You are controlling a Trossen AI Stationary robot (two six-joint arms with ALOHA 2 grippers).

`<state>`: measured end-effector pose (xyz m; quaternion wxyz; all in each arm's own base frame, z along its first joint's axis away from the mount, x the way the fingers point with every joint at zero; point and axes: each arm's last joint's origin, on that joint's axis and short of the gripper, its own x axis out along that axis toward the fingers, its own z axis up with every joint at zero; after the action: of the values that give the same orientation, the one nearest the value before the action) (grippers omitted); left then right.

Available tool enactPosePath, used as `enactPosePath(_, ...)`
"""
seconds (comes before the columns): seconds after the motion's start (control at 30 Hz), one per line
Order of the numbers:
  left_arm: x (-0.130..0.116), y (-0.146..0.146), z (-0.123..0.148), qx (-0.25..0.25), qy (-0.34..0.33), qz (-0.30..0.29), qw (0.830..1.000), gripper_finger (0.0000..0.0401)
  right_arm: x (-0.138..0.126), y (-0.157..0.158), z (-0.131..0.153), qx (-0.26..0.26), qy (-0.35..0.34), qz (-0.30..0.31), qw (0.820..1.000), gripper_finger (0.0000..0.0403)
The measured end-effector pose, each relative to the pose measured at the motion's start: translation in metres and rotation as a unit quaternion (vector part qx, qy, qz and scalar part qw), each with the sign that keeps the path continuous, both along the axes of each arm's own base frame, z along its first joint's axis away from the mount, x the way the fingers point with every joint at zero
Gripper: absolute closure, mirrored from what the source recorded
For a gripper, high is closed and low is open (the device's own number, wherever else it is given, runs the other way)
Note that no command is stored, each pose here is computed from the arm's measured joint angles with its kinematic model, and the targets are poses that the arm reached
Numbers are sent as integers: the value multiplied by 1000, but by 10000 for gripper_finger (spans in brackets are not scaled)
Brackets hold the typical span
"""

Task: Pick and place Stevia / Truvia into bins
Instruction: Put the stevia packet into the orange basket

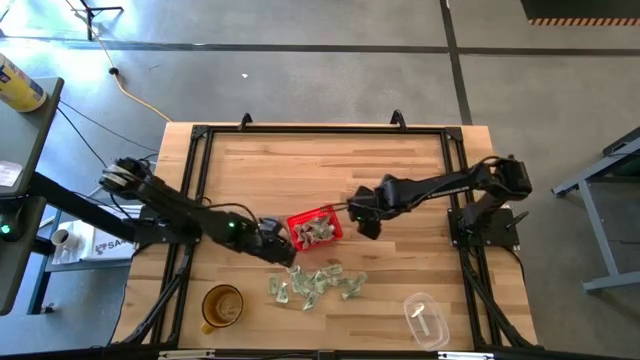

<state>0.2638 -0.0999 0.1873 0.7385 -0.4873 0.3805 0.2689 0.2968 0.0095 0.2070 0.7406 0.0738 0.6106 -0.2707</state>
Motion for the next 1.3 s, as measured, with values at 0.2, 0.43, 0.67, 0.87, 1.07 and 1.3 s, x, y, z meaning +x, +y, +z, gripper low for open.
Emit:
enactPosePath(0.2, 16, -9, -22, -36, 117, 65, 990, 162, -27, 0, -18, 9, 11, -7, 1000, 73)
enactPosePath(0.43, 40, -16, -29, -39, 116, 76, 989, 162, -40, -2, -20, 13, -35, -12, 999, 72)
enactPosePath(0.67, 41, -18, -49, -28, 173, 47, 983, 187, -41, -8, -20, 13, -55, -18, 998, 72)
enactPosePath(0.87, 36, -9, -46, 1, 208, -7, 978, 329, -40, -15, -18, 16, -63, -31, 997, 73)
enactPosePath(1.07, 21, 17, -15, 25, 243, -45, 969, 351, -40, -22, -18, 25, -69, -46, 996, 72)
enactPosePath(1.3, 39, 44, 60, 231, 33, -159, 959, 372, -39, -23, -18, 32, -76, -55, 995, 73)
